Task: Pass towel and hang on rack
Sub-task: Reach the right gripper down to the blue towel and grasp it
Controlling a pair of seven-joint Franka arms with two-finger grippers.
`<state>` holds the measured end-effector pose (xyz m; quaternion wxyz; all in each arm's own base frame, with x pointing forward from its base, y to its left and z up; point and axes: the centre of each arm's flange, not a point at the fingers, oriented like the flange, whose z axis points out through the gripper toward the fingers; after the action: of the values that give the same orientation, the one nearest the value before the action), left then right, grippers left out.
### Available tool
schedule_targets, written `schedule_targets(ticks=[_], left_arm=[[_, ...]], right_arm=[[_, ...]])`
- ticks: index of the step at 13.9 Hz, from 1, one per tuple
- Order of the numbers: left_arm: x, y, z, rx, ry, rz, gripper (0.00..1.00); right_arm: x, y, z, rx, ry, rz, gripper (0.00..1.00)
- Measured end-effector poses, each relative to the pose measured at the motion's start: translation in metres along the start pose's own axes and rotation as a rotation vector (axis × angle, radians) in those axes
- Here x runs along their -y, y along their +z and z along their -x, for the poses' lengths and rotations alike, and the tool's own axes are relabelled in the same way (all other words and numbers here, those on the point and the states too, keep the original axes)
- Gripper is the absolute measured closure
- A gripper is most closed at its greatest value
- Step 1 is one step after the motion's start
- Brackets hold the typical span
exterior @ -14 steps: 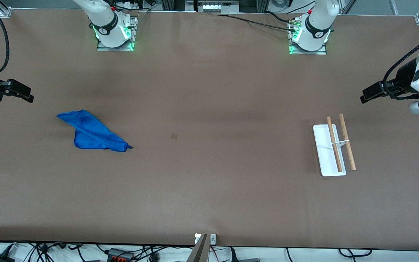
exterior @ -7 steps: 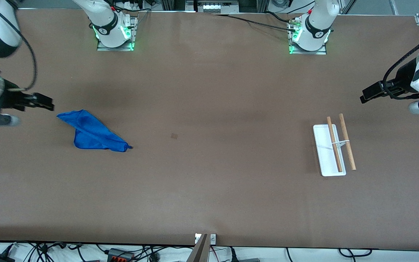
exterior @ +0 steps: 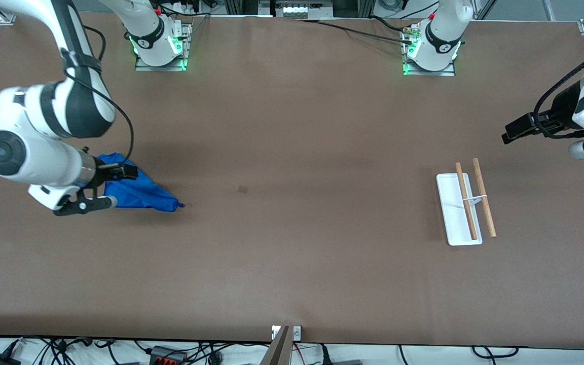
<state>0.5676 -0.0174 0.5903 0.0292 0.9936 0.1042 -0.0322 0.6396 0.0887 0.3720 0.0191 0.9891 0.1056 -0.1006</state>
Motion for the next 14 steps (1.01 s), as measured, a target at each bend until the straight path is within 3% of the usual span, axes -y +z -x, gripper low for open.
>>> schedule_targets(ticks=[9,14], left_arm=[[0.0,0.0,0.0,0.002,0.0,0.0,0.0],[0.0,0.001,0.001,0.006,0.0,-0.001,0.0]], right_arm=[[0.045,0.127,-0.057,-0.036,-0.393,0.025,0.0],[0.067,0.152,-0.067,-0.07,-0.452,0.04,0.0]])
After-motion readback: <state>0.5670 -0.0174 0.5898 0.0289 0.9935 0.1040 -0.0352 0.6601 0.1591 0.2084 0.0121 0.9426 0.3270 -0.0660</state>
